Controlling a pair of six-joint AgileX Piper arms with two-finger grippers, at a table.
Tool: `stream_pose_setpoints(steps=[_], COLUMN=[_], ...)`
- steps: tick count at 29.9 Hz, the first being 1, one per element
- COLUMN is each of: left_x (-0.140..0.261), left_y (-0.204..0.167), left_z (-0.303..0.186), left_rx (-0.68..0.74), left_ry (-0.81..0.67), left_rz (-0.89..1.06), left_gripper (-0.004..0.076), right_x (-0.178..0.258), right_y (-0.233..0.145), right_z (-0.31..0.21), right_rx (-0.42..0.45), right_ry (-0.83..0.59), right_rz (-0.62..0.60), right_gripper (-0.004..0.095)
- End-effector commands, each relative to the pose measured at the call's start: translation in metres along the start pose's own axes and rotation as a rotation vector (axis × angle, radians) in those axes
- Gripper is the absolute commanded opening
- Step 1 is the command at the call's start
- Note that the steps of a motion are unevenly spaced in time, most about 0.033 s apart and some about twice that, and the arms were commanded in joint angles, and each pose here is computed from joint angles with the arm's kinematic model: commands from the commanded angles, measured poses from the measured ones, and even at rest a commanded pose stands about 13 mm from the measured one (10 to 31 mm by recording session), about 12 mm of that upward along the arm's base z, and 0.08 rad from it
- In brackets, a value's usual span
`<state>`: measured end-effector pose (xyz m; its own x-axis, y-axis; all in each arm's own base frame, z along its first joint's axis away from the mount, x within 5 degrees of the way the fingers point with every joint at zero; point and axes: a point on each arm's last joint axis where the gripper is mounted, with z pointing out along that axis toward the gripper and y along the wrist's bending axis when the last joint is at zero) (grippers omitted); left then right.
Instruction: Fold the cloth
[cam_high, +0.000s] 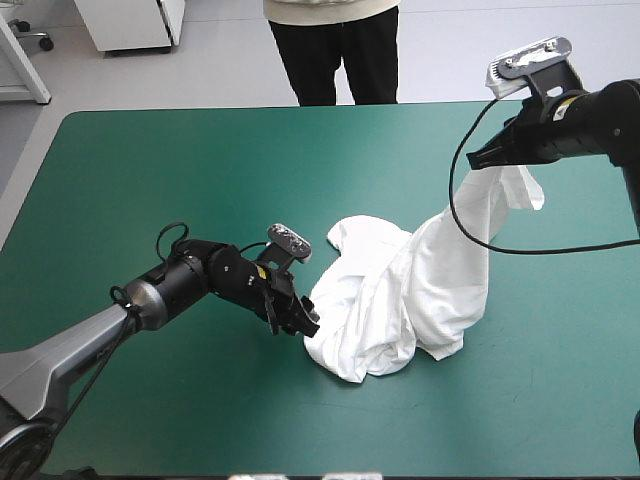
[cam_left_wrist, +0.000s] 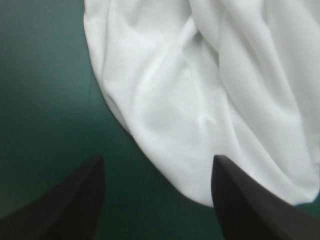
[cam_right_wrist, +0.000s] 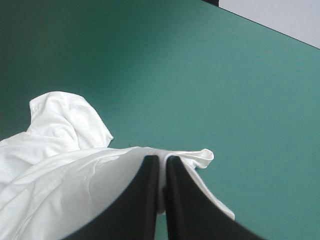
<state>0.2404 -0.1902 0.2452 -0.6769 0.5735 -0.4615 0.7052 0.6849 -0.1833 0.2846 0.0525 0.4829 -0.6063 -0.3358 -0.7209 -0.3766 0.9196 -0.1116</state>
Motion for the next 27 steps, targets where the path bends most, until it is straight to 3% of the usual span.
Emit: stream_pose_setpoints(steps=[1, 10, 15, 19, 27], left_x=[-0.012, -0.01, -0.006, -0.003, -0.005], left_y=[0.0, -0.007, -0.01, -0.008, -0.007], left_z=[0.001, 0.047, 0.055, 0.055, 0.046], left_rx=[-0.003, -0.01, -0.025, -0.046, -0.072], left_ry=[-0.055, 0.024, 0.078, 0.112, 0.092], left_rz=[-0.016, 0.055, 0.075, 0.1, 0.12], left_gripper=[0.0452, 0.0444, 0.0277, -0.0011, -0.0009], right_x=[-0.003, -0.003, -0.003, -0.003, -0.003], right_y=[0.002, 0.001, 0.001, 0.001, 0.001], right_z=[-0.021, -0.021, -0.021, -0.021, -0.021], right_rx=[0.015, 0.016, 0.018, 0.018, 0.021], right_ry=[-0.056, -0.056, -0.057, -0.057, -0.056], right_rz=[-0.008, -0.009, -0.009, -0.009, -0.014], right_gripper=[-0.0013, -0.0013, -0.0013, -0.0013, -0.0013])
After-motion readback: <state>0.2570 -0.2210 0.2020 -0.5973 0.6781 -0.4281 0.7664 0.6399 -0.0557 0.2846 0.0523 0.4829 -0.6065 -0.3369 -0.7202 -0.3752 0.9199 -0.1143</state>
